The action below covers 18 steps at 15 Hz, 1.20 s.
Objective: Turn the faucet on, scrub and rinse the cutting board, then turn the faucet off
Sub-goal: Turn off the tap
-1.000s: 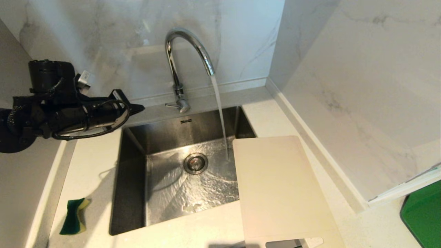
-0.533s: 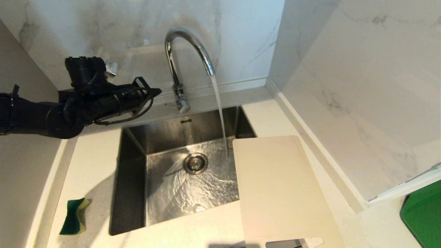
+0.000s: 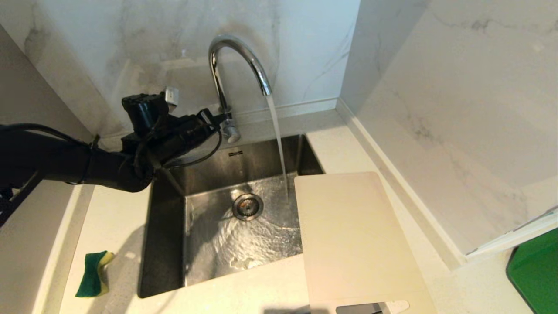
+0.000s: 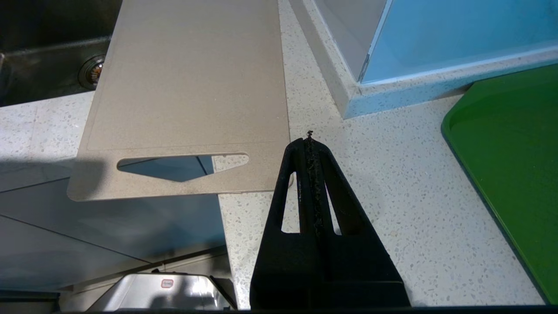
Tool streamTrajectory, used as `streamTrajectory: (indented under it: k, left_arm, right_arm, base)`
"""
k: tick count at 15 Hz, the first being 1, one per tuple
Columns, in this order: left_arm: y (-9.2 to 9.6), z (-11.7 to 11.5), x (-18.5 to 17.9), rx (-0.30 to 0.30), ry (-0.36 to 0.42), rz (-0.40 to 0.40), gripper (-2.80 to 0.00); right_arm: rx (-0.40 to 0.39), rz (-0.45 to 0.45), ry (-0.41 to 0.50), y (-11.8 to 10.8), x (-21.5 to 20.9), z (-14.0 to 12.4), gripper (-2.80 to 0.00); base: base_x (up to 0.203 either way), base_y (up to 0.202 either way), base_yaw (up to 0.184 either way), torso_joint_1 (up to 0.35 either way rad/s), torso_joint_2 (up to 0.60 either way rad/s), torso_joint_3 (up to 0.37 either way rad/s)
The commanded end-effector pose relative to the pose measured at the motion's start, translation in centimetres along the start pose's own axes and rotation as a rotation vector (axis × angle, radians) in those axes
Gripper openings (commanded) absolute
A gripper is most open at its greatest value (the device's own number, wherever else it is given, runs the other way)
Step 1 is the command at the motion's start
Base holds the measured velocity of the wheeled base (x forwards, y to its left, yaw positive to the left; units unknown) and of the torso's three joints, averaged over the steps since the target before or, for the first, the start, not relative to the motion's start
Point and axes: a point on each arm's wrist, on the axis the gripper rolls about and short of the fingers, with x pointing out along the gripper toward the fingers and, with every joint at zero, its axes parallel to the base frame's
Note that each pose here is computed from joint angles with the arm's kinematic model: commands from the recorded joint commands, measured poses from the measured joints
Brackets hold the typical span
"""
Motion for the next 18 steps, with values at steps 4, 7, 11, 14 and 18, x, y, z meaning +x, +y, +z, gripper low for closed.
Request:
streamTrajectory:
  k: [4, 7, 11, 14, 18]
  left_arm:
    - [2.3, -2.7, 1.1, 0.040, 0.032, 0.020, -2.80]
    - [2.5, -3.0, 1.3, 0.043, 0.032, 0.015, -2.80]
    - [3.4, -3.4, 1.6, 0.057, 0.008, 0.010, -2.80]
    - [4.1, -3.4, 1.9, 0.059, -0.005, 0.011, -2.80]
    - [4.1, -3.0, 2.1, 0.072, -0.054, -0.018, -2.80]
  right_arm:
    - [0.000, 0.001, 0.000, 0.0, 0.0, 0.0, -2.80]
    - [0.000, 0.001, 0.001, 0.0, 0.0, 0.0, -2.80]
    - [0.000, 0.001, 0.000, 0.0, 0.0, 0.0, -2.80]
    - [-0.002, 0.001, 0.001, 0.0, 0.0, 0.0, -2.80]
    - [-0.006, 0.004, -0.002, 0.0, 0.0, 0.0, -2.80]
  base:
    - [0.000, 0.000, 0.000, 0.000, 0.00, 0.000]
    - [0.000, 0.000, 0.000, 0.000, 0.00, 0.000]
    - [0.000, 0.000, 0.000, 0.000, 0.00, 0.000]
    - [0.000, 0.000, 0.000, 0.000, 0.00, 0.000]
    - [0.000, 0.000, 0.000, 0.000, 0.00, 0.000]
